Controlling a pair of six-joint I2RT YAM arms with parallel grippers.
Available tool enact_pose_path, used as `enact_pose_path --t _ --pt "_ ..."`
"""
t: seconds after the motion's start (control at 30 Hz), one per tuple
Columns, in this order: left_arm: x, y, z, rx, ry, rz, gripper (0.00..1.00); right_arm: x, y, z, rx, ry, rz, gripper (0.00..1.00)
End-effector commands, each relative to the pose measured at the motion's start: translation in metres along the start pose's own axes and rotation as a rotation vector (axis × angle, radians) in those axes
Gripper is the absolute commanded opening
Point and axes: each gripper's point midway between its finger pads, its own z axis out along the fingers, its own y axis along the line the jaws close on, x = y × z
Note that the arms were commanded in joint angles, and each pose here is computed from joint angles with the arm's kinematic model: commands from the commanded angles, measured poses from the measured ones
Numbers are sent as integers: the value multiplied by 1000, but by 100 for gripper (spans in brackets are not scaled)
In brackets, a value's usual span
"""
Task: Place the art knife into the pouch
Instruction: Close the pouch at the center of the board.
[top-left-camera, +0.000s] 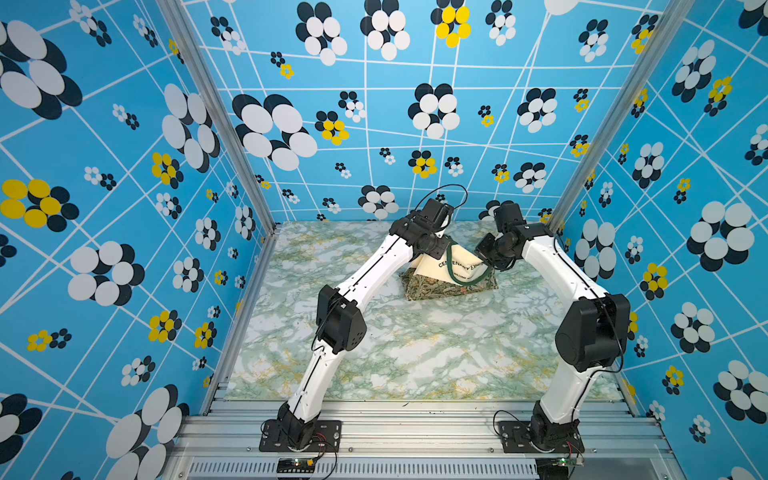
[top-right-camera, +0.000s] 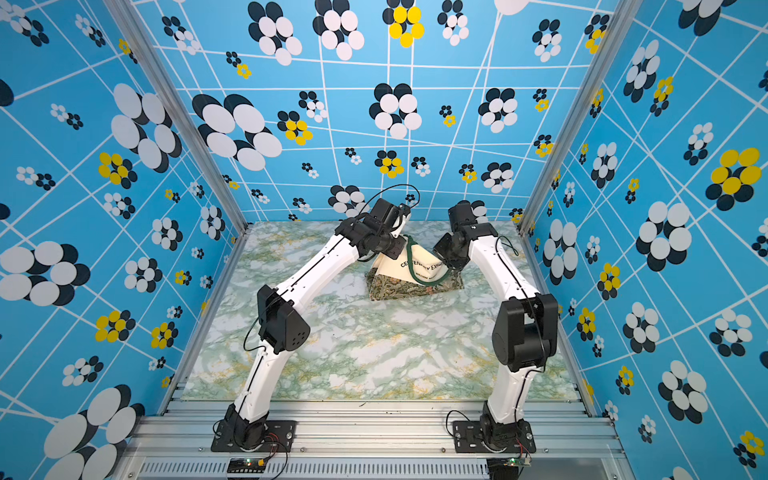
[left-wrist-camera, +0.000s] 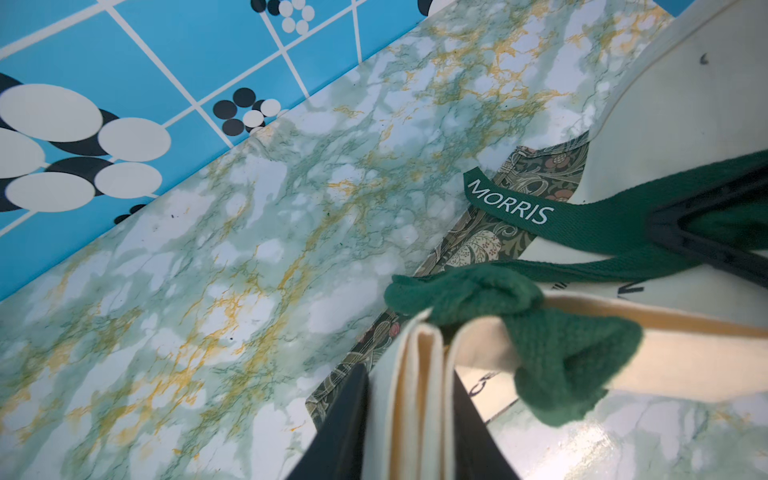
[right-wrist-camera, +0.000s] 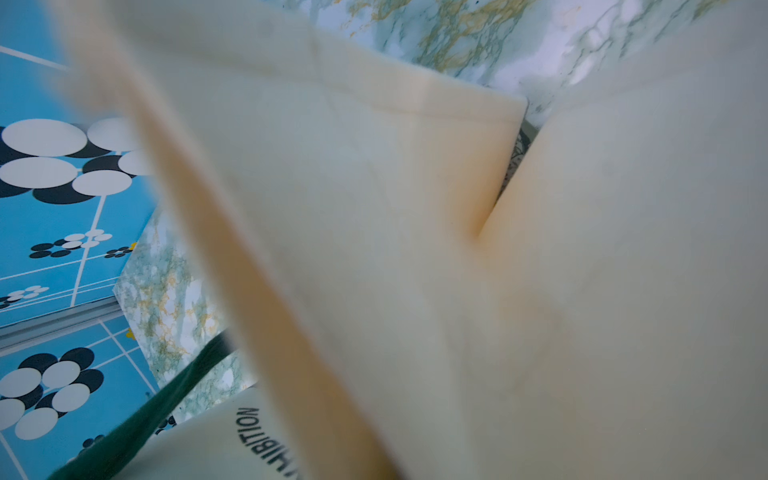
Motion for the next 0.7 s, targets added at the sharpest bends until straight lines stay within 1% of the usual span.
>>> enact_pose_path --t 0.0,0.2,0.37,0.5,0.6,0.63,0.67 --pt "-14 92 4 -206 -72 -138 30 18 -6 -18 3 58 -12 0" --pt "-12 98 -5 -228 -68 -132 29 15 19 -2 -49 82 -58 0" --pt "-8 106 -14 -268 -71 -116 28 11 34 1 -72 81 -76 0" --pt "-5 106 -15 -268 -67 -124 29 10 42 5 -84 90 -93 0" --pt "-3 105 -15 -261 -64 -134 31 8 48 7 -93 89 -103 0" --pt "-3 105 -16 -263 -65 -137 34 8 50 7 -96 88 -105 1" --pt "-3 105 -16 -264 -66 -140 39 7 51 7 -99 86 -108 6"
